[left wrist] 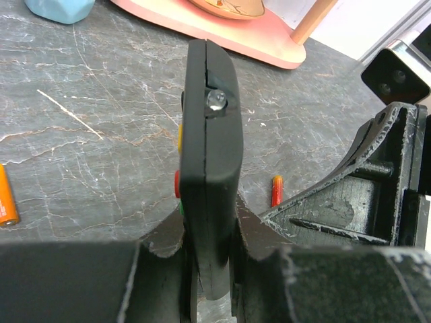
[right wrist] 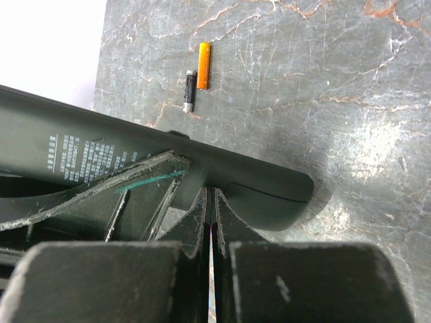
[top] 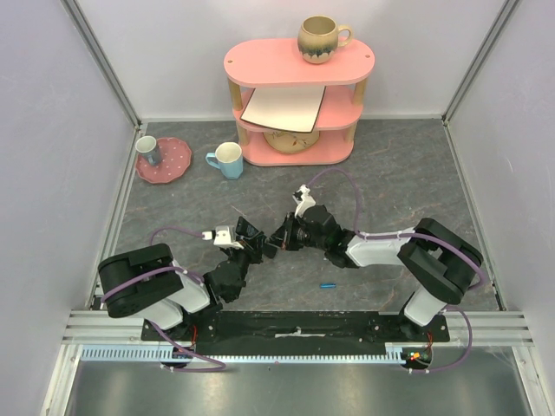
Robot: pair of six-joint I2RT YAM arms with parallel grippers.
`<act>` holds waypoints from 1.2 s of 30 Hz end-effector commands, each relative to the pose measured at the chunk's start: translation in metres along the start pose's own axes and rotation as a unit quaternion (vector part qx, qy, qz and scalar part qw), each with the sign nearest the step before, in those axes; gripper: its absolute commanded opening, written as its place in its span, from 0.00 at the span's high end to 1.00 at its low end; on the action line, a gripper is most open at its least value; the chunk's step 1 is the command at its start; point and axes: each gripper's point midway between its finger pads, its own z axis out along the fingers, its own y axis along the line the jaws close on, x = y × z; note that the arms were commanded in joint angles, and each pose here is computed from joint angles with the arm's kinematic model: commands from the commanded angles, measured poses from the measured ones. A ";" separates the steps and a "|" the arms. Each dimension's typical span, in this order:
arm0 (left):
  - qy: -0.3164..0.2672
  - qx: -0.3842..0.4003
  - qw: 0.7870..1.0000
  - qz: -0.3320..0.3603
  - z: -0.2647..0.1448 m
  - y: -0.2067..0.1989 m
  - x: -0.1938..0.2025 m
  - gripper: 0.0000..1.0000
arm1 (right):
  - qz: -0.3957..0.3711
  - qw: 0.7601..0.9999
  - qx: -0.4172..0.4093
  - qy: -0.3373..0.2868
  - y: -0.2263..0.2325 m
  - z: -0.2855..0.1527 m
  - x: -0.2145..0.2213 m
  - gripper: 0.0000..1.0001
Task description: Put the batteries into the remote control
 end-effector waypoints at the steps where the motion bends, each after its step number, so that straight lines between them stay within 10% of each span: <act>1: -0.004 0.012 1.000 0.025 0.001 -0.011 -0.003 0.98 | -0.021 0.996 0.072 0.053 -0.031 0.006 0.025 1.00; 36: -0.015 0.007 0.999 0.038 0.001 -0.010 -0.012 0.98 | -0.037 0.973 0.170 0.151 -0.083 -0.001 0.069 1.00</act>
